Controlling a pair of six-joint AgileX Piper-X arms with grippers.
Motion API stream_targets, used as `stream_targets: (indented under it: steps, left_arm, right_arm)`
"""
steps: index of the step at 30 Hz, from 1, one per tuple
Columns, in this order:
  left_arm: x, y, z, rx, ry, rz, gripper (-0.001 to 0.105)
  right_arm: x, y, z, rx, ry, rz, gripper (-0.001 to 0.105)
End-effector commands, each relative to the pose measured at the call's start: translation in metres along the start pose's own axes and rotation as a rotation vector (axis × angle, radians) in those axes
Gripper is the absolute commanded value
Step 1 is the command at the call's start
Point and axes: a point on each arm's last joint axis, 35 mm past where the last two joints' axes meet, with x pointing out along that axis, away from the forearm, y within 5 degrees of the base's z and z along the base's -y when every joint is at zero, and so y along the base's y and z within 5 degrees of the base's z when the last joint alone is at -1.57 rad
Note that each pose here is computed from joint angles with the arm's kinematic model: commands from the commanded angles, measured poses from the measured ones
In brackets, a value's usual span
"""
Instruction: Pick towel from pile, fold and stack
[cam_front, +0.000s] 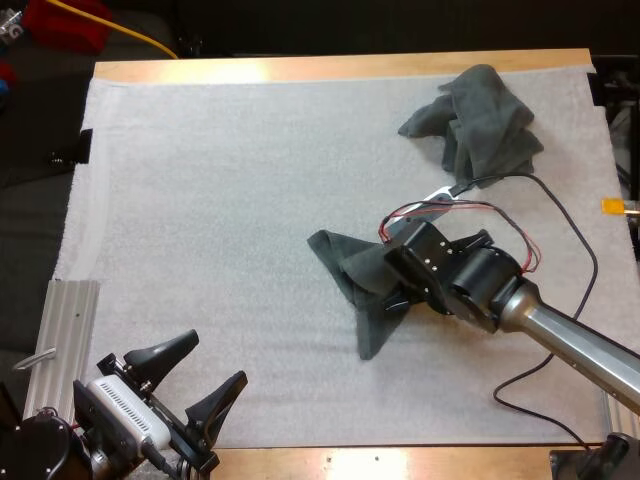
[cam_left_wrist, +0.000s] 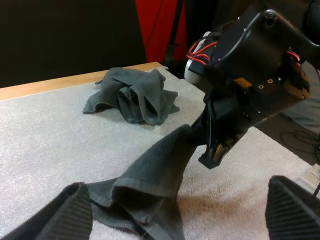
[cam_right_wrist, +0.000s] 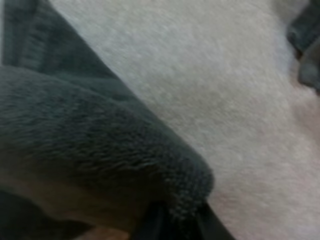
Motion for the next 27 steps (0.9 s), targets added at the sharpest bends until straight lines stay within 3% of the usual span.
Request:
stream_targets:
  steps: [1,7,12,16,27]
  left_arm:
    - [-0.001,-0.002,0.002,0.001,-0.007,-0.017,0.07]
    - [-0.001,-0.002,0.002,0.001,-0.007,-0.017,0.07]
    - [-0.001,-0.002,0.002,0.001,-0.007,-0.017,0.07]
    - [-0.001,-0.002,0.002,0.001,-0.007,-0.017,0.07]
    - [-0.001,-0.002,0.002,0.001,-0.007,-0.017,0.07]
  right_arm:
    - [0.0,-0.005,-0.003,-0.003,0.025,-0.025,0.03]
    - [0.003,-0.018,-0.014,-0.01,0.13,-0.14,0.07]
    - [-0.002,-0.021,-0.026,-0.049,0.224,-0.161,0.071]
    - [-0.017,-0.025,-0.035,-0.026,0.232,-0.151,0.071]
    - [-0.079,-0.04,-0.057,0.21,0.033,-0.001,0.071]
